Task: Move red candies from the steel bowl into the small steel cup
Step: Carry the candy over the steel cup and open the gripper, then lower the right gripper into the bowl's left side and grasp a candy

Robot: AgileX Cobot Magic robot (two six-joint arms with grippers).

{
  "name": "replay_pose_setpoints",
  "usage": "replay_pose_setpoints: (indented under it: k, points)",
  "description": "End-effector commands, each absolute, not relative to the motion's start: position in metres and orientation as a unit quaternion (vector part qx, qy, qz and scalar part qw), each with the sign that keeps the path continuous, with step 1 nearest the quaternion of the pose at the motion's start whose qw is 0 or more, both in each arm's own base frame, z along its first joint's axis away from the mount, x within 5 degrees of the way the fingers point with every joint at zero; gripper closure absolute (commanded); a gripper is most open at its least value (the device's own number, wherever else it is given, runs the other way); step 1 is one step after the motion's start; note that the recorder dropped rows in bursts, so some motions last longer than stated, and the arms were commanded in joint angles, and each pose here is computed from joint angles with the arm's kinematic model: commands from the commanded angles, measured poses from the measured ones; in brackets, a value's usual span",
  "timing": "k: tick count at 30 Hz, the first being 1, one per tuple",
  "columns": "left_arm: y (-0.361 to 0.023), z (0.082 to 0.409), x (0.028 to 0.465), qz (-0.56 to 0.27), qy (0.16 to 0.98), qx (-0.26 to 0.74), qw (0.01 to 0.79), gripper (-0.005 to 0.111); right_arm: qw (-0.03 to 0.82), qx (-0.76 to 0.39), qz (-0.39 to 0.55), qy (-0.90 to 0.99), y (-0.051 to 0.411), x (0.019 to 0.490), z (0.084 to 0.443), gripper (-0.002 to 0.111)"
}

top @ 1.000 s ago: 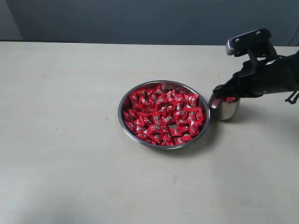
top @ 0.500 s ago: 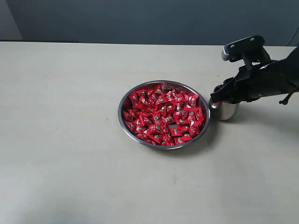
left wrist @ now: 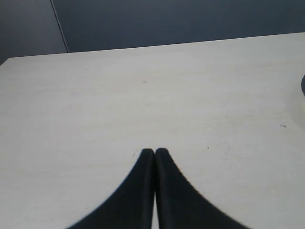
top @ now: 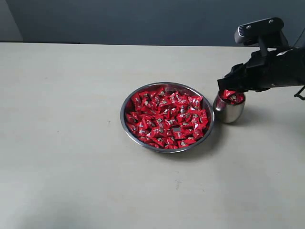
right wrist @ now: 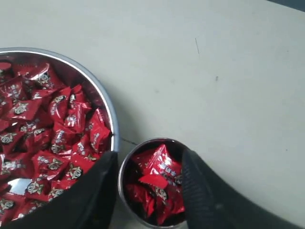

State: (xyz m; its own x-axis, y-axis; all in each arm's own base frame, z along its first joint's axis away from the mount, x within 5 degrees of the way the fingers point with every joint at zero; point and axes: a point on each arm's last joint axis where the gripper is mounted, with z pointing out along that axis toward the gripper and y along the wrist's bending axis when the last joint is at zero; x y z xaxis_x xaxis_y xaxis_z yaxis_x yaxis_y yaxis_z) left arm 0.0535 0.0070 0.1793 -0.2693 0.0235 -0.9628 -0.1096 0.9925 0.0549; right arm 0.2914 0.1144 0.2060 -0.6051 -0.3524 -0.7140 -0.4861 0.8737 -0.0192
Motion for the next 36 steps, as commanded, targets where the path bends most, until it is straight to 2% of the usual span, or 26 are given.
replay_pose_setpoints:
  k: [1, 7, 14, 17, 21, 29, 32, 36]
  points:
    - [0.007, 0.183, 0.053, 0.054, 0.789, -0.024, 0.611, 0.106, 0.377, -0.234, 0.091, 0.892, 0.114, 0.292, 0.207, 0.066]
    - [0.007, 0.183, 0.053, 0.054, 0.789, -0.024, 0.611, 0.106, 0.366, -0.231, 0.105, 0.895, 0.116, 0.290, 0.207, 0.070]
    - [0.007, 0.183, 0.053, 0.054, 0.789, -0.024, 0.611, 0.106, 0.358, -0.214, 0.123, 0.900, 0.117, 0.289, 0.206, 0.103]
    - [0.007, 0.183, 0.053, 0.054, 0.789, -0.024, 0.611, 0.106, 0.347, -0.229, 0.129, 0.900, 0.119, 0.286, 0.205, 0.108]
    - [0.007, 0.183, 0.053, 0.054, 0.789, -0.024, 0.611, 0.106, 0.338, -0.250, 0.149, 0.895, 0.123, 0.283, 0.205, 0.103]
    - [0.007, 0.183, 0.053, 0.054, 0.789, -0.024, 0.611, 0.106, 0.322, -0.339, 0.260, 0.845, 0.144, 0.271, 0.206, 0.075]
    - [0.007, 0.183, 0.053, 0.054, 0.789, -0.024, 0.611, 0.106, 0.310, -0.357, 0.296, 0.830, 0.151, 0.271, 0.197, 0.071]
    - [0.007, 0.183, 0.053, 0.054, 0.789, -0.024, 0.611, 0.106, 0.300, -0.356, 0.305, 0.831, 0.154, 0.277, 0.180, 0.071]
